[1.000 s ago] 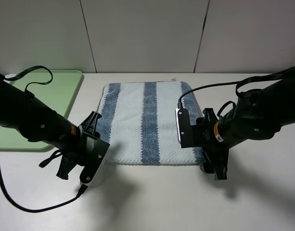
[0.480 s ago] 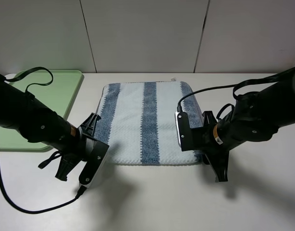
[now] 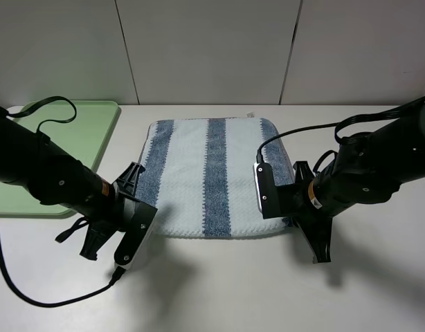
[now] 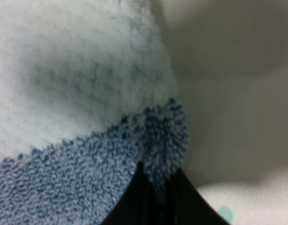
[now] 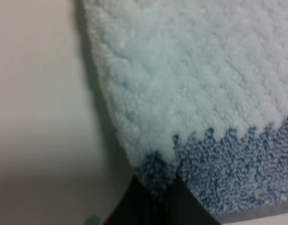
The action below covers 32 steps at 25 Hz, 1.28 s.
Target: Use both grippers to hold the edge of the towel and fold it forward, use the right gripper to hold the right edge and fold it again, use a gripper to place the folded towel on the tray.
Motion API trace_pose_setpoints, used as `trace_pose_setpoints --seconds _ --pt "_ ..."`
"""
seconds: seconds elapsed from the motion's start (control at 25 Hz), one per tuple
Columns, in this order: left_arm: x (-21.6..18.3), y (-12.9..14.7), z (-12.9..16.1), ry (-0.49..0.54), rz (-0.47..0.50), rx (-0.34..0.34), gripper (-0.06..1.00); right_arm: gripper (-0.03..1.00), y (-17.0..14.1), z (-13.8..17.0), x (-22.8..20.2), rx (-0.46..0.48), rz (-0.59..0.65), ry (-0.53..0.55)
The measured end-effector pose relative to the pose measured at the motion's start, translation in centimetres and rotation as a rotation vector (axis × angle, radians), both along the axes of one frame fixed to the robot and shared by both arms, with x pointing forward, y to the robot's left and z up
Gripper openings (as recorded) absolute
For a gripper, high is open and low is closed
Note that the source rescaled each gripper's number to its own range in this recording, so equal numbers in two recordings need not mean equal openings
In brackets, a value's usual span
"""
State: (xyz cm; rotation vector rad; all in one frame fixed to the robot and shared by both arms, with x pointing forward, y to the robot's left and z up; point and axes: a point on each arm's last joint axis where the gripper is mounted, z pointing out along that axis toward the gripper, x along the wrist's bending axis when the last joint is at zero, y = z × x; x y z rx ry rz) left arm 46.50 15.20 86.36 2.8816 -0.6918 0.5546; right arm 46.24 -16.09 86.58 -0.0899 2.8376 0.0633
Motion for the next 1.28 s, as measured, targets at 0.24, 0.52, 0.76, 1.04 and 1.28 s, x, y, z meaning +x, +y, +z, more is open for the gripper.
trace_pose_setpoints --seconds 0.24,0.52,0.76,1.04,1.28 --pt "0.0 0.0 0.0 0.007 0.031 -0.011 0.01 0.0 0.0 0.0 0.0 0.005 -0.013 0.004" --pt "0.0 0.0 0.0 0.007 0.033 -0.012 0.0 0.0 -0.1 0.0 -0.1 -0.011 -0.022 0.015" --pt "-0.1 0.1 0.0 0.014 0.034 -0.006 0.0 0.0 -0.3 -0.1 -0.2 -0.021 -0.028 0.022" --pt "-0.2 0.2 2.1 -0.009 0.037 -0.014 0.0 0.0 -0.4 1.2 -0.3 -0.012 -0.05 0.0" --pt "-0.7 0.6 4.2 -0.025 0.042 -0.017 0.0 0.0 -0.6 3.1 -0.3 0.012 -0.066 -0.045"
